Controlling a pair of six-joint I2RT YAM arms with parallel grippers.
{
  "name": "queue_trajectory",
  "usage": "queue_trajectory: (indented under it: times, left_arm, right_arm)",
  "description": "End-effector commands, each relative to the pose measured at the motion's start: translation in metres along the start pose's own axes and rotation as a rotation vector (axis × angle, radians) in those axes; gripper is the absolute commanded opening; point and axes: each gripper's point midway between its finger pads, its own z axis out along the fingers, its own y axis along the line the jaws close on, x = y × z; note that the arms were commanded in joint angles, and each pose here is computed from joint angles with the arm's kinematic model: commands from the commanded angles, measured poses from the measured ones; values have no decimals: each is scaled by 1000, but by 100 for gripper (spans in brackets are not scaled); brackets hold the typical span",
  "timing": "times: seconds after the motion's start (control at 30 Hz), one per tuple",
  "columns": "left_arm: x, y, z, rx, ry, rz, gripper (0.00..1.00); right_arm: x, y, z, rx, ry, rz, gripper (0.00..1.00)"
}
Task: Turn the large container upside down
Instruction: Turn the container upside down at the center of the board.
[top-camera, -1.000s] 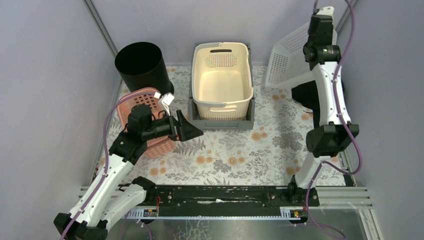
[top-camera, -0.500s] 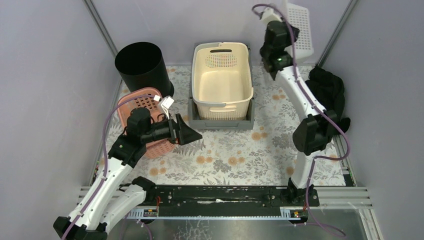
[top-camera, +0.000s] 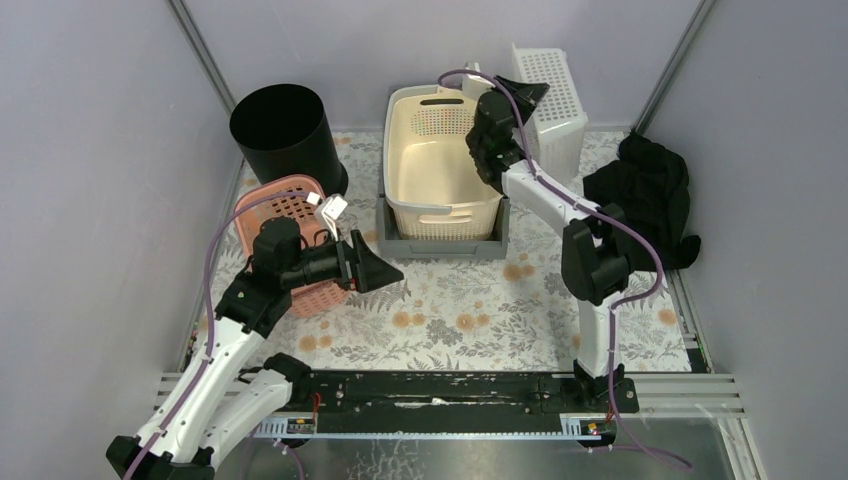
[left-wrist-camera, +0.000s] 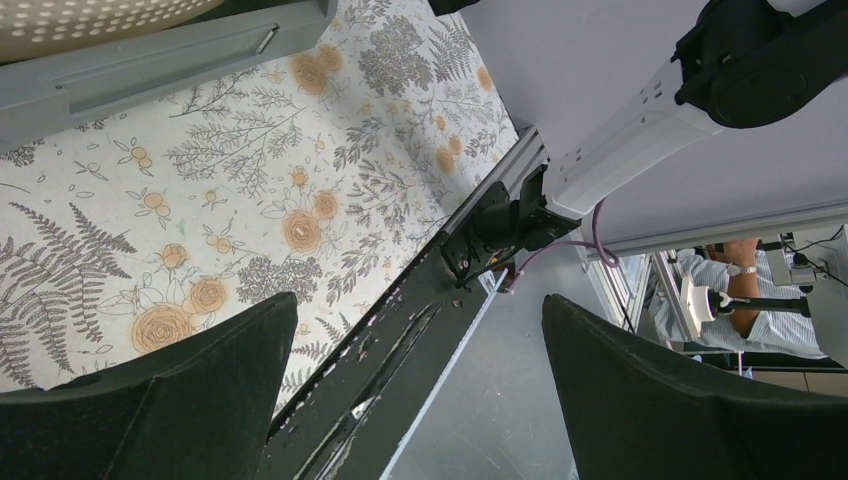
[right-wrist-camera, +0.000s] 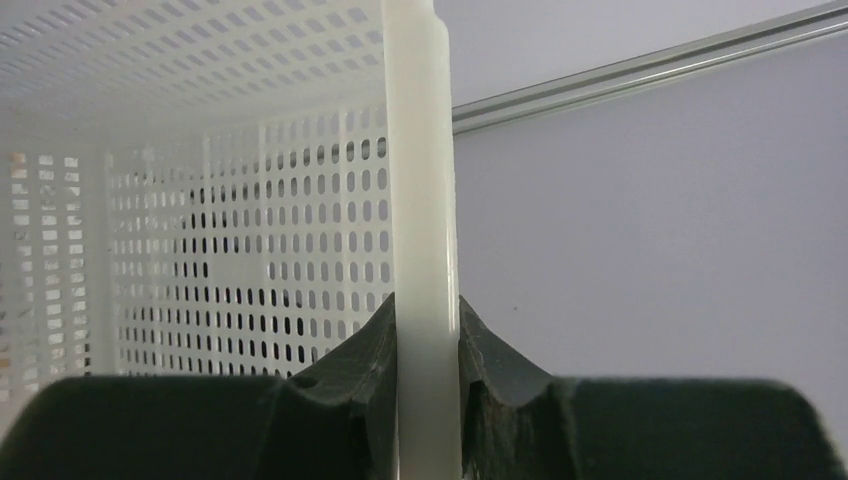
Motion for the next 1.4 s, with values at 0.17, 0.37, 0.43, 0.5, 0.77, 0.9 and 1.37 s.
queue_trajectory:
  times: [0.17,0.37,0.43,0.5,0.77,0.9,1.37]
  left_arm:
    - [5,5,0,-18,6,12,100]
    - [3,6,-1,-28,-5,3,100]
    - [3,7,-1,-33,-6,1,100]
    - [3,8,-1,-39,-6,-2,100]
    - [-1,11,-2,-77,-16,-2,100]
    - [-5,13,-3,-104,-23,-3,100]
    - [-34,23,7,-193,-49,-6,100]
  right_arm:
    - [-3,19,-16,12,23,26,0]
    - [-19,61,-31,-115,25,86,3]
    - [-22,72,-37,-131,30,101,8]
    - [-25,82,-42,-151,34,127,20]
    - [-33,115,-68,-361,33,265,68]
    - [-38,123,-85,-508,9,368,72]
    - [-45,59,-111,-956,-78,957,84]
